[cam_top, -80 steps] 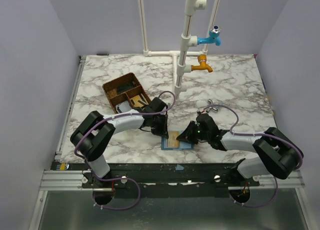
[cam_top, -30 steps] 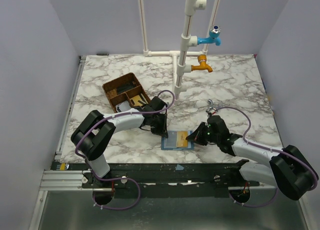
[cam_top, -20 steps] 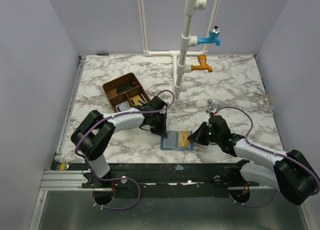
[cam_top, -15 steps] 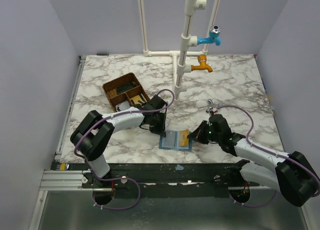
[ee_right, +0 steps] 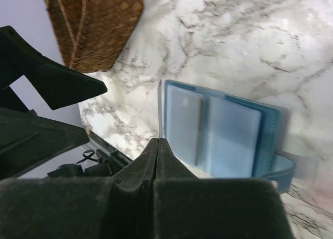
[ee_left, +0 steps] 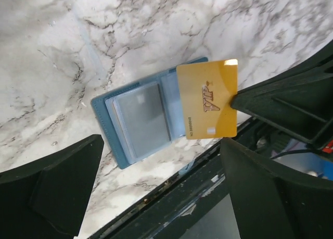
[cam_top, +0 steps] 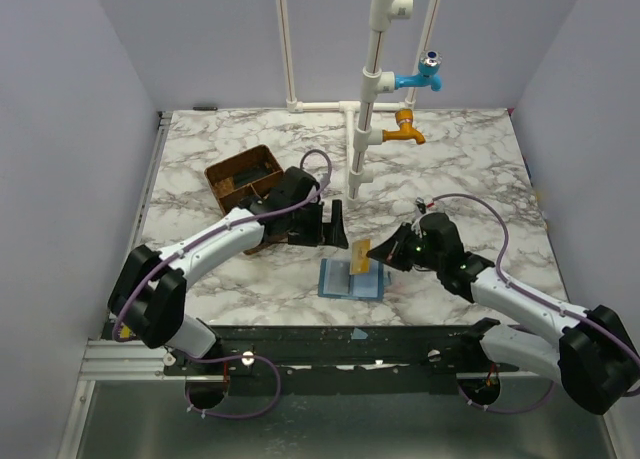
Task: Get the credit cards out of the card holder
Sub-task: Remove the credit card from the card holder, then place the credit card in the storage box.
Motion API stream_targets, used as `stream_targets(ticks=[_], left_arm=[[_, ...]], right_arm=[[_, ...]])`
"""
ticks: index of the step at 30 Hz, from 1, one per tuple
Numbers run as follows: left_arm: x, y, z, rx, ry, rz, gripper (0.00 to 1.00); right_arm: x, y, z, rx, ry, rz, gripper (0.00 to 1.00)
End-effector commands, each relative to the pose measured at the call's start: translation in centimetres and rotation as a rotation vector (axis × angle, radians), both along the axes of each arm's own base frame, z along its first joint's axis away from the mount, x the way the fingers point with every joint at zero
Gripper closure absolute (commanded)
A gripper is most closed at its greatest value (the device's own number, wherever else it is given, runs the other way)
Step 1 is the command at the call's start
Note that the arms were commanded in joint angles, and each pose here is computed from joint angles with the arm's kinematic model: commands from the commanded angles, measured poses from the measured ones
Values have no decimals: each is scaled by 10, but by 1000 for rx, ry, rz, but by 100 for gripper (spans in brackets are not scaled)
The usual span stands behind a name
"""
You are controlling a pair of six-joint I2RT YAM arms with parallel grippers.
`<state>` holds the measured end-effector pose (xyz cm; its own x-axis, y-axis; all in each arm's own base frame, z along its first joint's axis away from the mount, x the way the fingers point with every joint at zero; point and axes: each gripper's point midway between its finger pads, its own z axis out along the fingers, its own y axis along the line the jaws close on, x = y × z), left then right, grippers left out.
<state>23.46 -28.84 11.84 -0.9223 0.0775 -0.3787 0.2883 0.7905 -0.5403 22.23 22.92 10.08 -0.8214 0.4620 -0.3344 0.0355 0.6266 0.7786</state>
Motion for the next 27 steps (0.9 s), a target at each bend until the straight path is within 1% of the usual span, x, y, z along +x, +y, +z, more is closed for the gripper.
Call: stream_targets(ticks=[1, 10, 19, 21, 23, 26, 27], left_arm=[[1, 6, 32, -135, -21, 5, 2], [-3, 17, 63, -337, -12, 10, 2], [-9, 20, 70, -472, 42, 3, 3], [-11, 19, 71, -503, 58, -5, 6], [-12, 18, 74, -533, 65, -16, 12], [-14, 16, 77, -562, 76, -26, 26], [-15, 16, 77, -572, 80, -28, 33]], right_arm=[[5, 12, 24, 60, -14, 32, 99], [11, 39, 64, 227, -43, 104, 99], [10, 61, 97, 419, -64, 185, 99], [8, 64, 103, 454, -72, 205, 99], [8, 67, 106, 476, -77, 220, 99], [9, 69, 106, 488, -70, 230, 99], [9, 70, 106, 492, -69, 235, 99]])
